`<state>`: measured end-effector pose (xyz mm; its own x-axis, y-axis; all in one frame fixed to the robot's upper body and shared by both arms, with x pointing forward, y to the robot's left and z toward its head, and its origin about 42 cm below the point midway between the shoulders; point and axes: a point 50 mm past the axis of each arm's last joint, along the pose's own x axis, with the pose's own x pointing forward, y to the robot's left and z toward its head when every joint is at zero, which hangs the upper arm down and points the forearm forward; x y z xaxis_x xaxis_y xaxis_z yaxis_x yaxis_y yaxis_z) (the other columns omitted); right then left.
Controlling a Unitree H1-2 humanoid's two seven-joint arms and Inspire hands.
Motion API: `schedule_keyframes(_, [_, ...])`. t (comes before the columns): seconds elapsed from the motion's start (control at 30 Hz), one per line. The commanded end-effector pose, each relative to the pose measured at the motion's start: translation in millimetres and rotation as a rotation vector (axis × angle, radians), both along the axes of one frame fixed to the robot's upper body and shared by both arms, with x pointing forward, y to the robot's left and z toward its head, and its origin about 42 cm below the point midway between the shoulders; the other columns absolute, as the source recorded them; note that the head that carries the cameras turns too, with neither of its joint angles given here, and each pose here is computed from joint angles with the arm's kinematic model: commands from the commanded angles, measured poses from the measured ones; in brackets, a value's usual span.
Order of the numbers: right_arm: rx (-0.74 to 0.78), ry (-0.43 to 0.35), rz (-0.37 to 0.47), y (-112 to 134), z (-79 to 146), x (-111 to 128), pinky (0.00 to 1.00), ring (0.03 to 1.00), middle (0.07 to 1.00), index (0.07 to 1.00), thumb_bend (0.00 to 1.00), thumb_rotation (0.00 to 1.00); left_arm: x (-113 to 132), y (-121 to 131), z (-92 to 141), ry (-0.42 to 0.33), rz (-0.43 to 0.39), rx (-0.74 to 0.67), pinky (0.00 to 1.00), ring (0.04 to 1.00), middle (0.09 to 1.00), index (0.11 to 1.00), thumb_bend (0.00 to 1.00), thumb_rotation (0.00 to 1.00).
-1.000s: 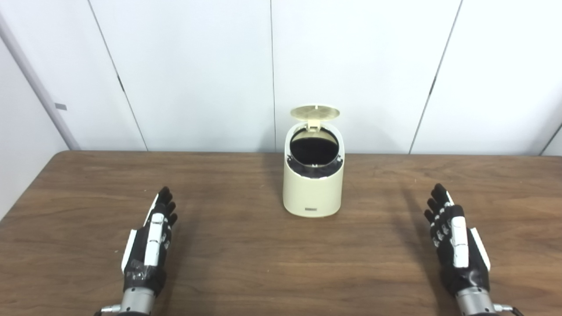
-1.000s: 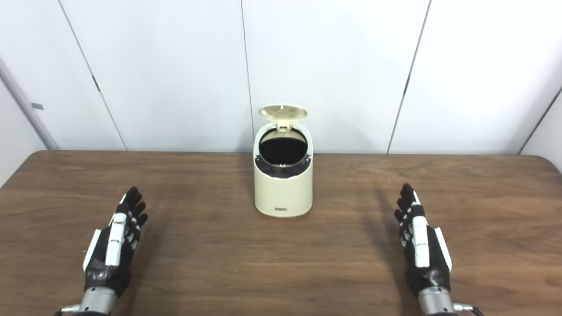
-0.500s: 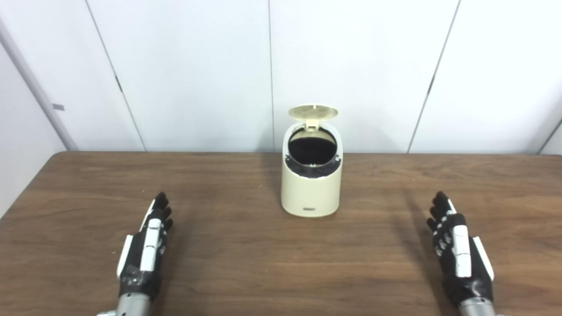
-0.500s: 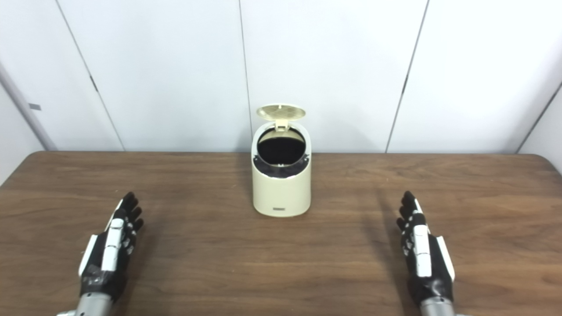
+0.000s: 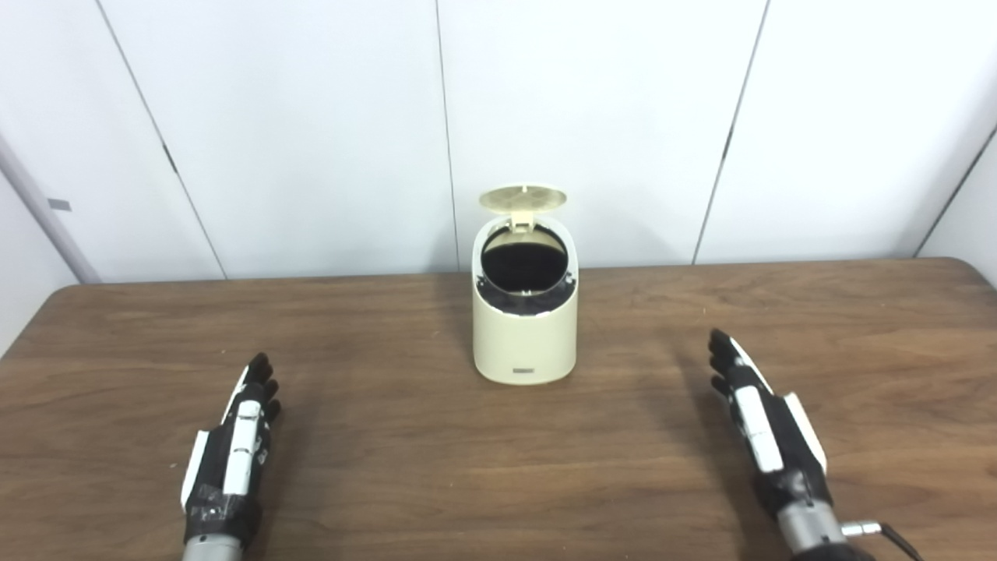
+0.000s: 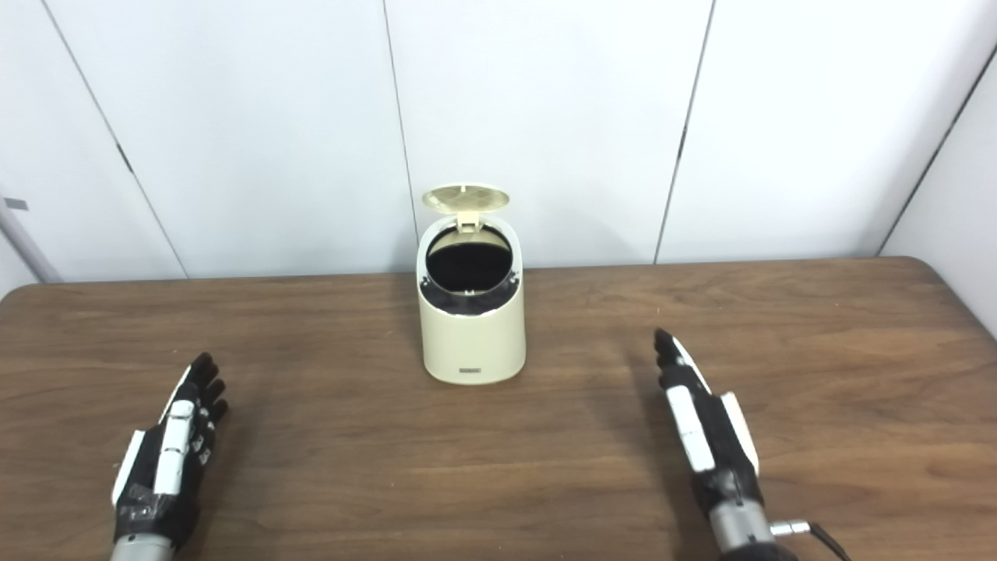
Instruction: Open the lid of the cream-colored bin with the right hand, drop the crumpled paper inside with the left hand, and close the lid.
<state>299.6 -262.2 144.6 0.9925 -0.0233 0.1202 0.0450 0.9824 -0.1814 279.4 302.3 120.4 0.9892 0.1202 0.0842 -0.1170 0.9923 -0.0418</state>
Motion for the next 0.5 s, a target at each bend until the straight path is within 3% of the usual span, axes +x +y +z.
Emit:
schedule_keyframes(0.0, [-0.038,-0.09,0.022,3.0,31.6,13.0,0.97,0.971,0.952,0.916,0.66,1.0,6.6,-0.2,10.1,-0.035,-0.014,0.031,1.0,1.0,1.0,1.0,0.42,0.88])
schedule_keyframes(0.23, [-0.096,-0.137,0.05,10.9,57.0,33.7,0.93,0.961,0.959,0.911,0.59,1.0,6.1,-3.6,8.0,-0.027,-0.026,0.025,1.0,1.0,1.0,1.0,0.37,0.91])
schedule_keyframes(0.47, [-0.171,-0.173,0.068,16.3,75.9,50.1,0.9,0.943,0.952,0.917,0.62,1.0,4.9,-7.7,5.8,-0.018,-0.024,0.023,1.0,1.0,1.0,1.0,0.4,0.92])
